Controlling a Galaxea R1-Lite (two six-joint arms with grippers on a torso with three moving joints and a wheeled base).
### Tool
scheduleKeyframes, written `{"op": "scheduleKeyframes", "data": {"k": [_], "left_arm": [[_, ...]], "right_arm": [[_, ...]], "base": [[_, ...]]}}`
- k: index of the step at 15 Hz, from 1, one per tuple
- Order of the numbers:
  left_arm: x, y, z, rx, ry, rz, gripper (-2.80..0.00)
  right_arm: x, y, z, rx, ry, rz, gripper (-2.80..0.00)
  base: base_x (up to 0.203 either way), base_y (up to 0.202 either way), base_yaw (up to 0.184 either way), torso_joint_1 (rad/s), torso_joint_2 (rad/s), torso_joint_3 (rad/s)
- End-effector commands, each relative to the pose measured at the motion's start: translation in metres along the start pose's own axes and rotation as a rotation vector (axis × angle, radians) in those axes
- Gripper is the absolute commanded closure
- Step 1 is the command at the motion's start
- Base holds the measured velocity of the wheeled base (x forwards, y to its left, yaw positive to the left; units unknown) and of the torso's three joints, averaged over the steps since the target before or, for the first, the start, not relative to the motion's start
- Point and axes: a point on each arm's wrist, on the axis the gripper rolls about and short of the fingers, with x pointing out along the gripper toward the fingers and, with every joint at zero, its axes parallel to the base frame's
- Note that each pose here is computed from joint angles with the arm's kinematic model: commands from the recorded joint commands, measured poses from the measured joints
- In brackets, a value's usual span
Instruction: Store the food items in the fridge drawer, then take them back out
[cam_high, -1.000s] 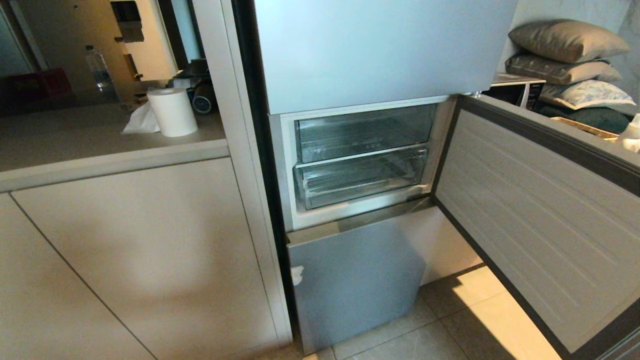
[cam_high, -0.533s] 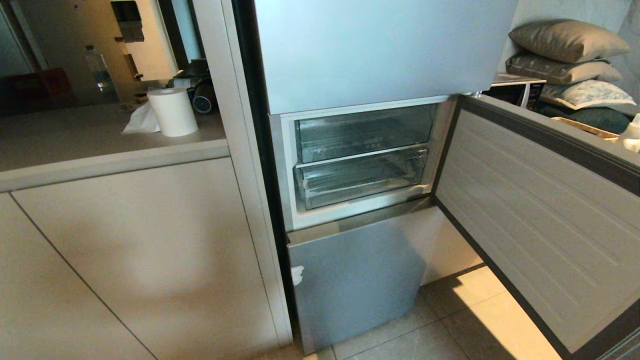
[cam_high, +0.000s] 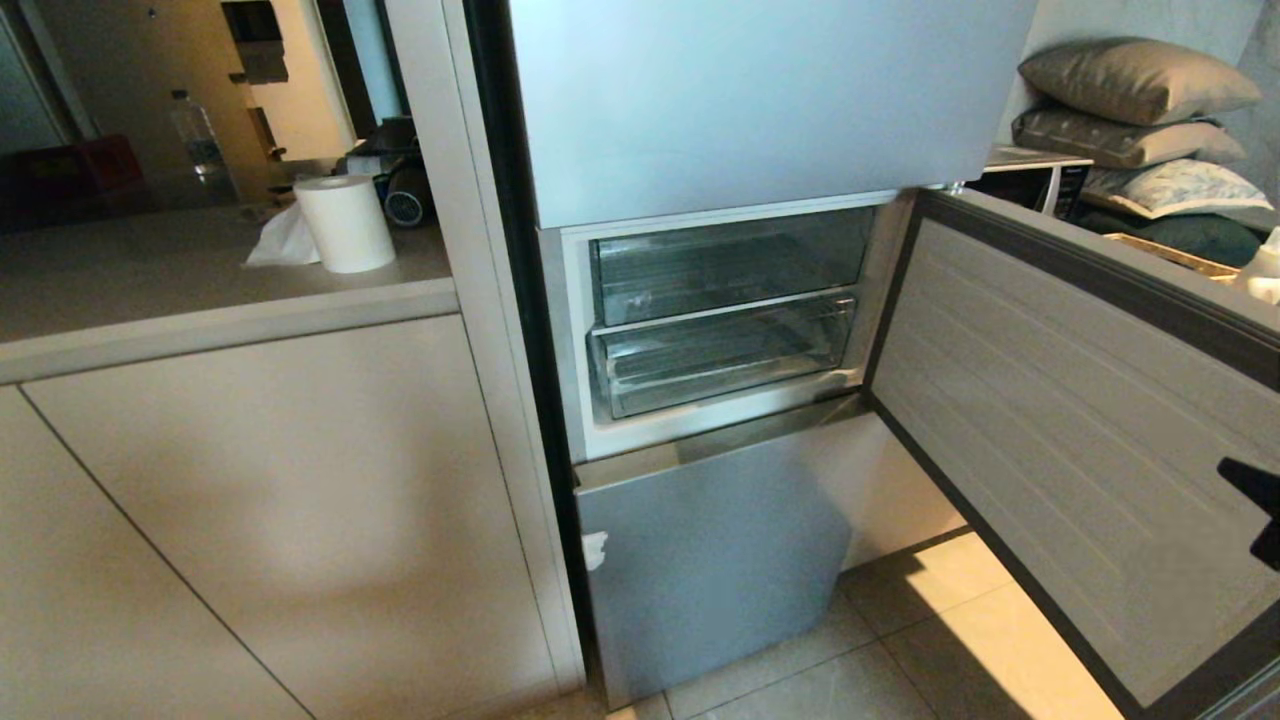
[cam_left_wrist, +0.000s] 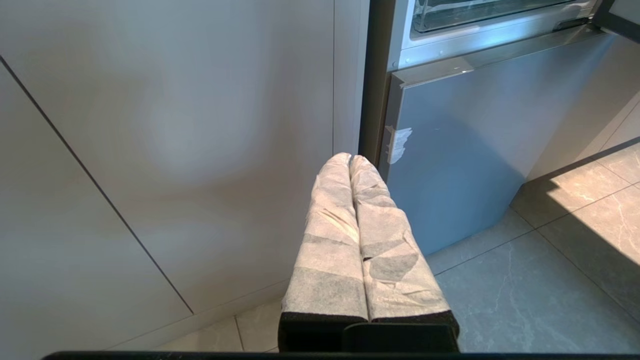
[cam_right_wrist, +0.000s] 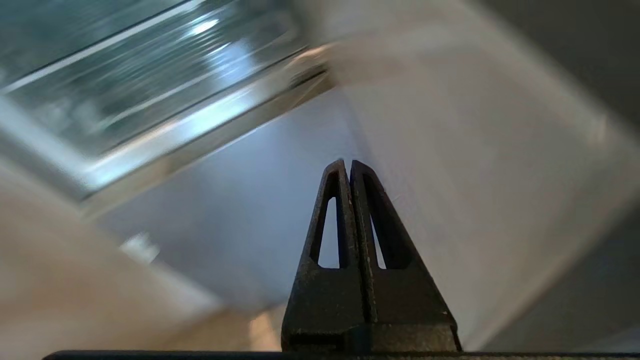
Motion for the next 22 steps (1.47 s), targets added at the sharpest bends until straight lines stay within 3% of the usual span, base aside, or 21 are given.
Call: {"op": "scheduleKeyframes", "data": {"k": [1, 13, 18, 22], "left_arm": [[0.000, 0.000, 0.000, 0.000, 0.001, 0.001, 0.00], [0.000, 0.000, 0.000, 0.000, 0.001, 0.001, 0.00], [0.000, 0.000, 0.000, 0.000, 0.001, 0.001, 0.00], [0.000, 0.000, 0.000, 0.000, 0.001, 0.001, 0.00]], "right_arm": [[0.028, -0.006, -0.006, 0.001, 0.025, -0.064, 0.00], [0.050, -0.050, 0.002, 0.045, -0.037, -0.297, 0.00], [0.038, -0.048, 0.000, 0.030, -0.072, -0.287, 0.00], [0.001, -0.040, -0.005, -0.026, -0.125, -0.223, 0.00]], "base": [[0.000, 0.000, 0.000, 0.000, 0.00, 0.000], [0.000, 0.000, 0.000, 0.000, 0.00, 0.000], [0.000, 0.000, 0.000, 0.000, 0.00, 0.000], [0.000, 0.000, 0.000, 0.000, 0.00, 0.000]]}}
